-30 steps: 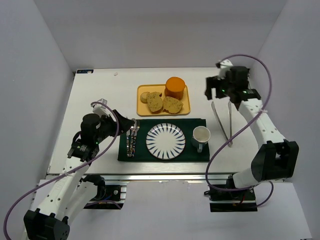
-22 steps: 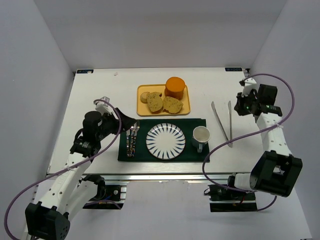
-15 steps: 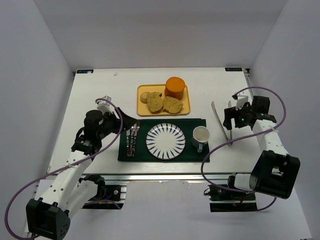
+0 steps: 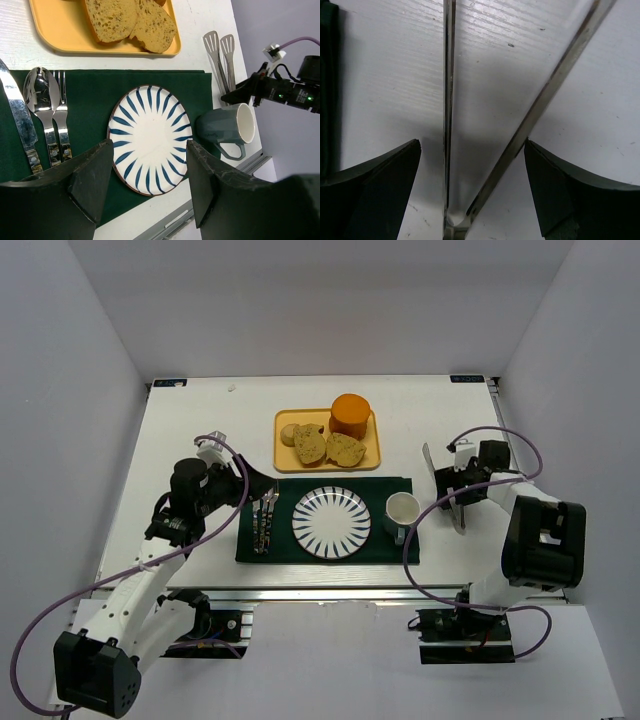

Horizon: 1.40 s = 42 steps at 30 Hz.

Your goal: Place the bread

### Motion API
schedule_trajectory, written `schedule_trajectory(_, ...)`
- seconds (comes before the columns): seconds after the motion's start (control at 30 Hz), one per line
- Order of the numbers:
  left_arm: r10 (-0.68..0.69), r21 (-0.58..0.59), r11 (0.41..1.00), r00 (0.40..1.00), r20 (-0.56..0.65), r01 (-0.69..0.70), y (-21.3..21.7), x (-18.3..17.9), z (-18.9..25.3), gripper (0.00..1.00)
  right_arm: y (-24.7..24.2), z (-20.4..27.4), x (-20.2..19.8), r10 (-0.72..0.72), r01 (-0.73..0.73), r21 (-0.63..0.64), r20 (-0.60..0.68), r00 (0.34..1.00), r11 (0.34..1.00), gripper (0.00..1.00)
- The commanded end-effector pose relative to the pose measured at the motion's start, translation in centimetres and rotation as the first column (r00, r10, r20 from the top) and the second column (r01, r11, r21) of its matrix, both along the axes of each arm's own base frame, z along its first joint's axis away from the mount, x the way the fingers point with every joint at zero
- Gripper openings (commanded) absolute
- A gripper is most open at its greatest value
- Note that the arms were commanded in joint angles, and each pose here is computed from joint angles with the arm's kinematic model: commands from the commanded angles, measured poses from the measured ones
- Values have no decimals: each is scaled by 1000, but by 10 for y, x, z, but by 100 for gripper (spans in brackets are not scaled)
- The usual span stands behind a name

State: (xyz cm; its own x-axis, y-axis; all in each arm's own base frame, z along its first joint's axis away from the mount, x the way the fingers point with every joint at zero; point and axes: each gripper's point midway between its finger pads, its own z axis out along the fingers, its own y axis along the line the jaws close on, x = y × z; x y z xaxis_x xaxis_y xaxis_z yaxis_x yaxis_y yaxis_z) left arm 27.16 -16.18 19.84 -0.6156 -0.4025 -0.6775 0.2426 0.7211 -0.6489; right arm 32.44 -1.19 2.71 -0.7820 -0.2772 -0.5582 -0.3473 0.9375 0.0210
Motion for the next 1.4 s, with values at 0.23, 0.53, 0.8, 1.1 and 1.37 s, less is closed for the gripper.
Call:
schedule_trajectory(0.23,14,-13,1000,999,43,-14,3,-1,18,69,-3,-8,20,-36,39,-72,47,998,997,63)
schedule_trajectory(0.53,37,-12,999,998,52,-37,8,-6,21,69,24,41,33,27,-35,68,108,994,997,21)
schedule_trajectory(0.8,21,-12,1000,998,54,-20,5,-5,22,69,86,140,68,222,-253,73,291,931,965,36)
schedule_trajectory(1.1,37,-7,999,997,67,-37,9,-7,28,69,129,155,69,328,-371,111,286,901,922,48)
schedule_trajectory(1.37,43,-15,999,997,58,-42,10,-11,23,69,146,153,62,387,-428,143,244,889,892,47)
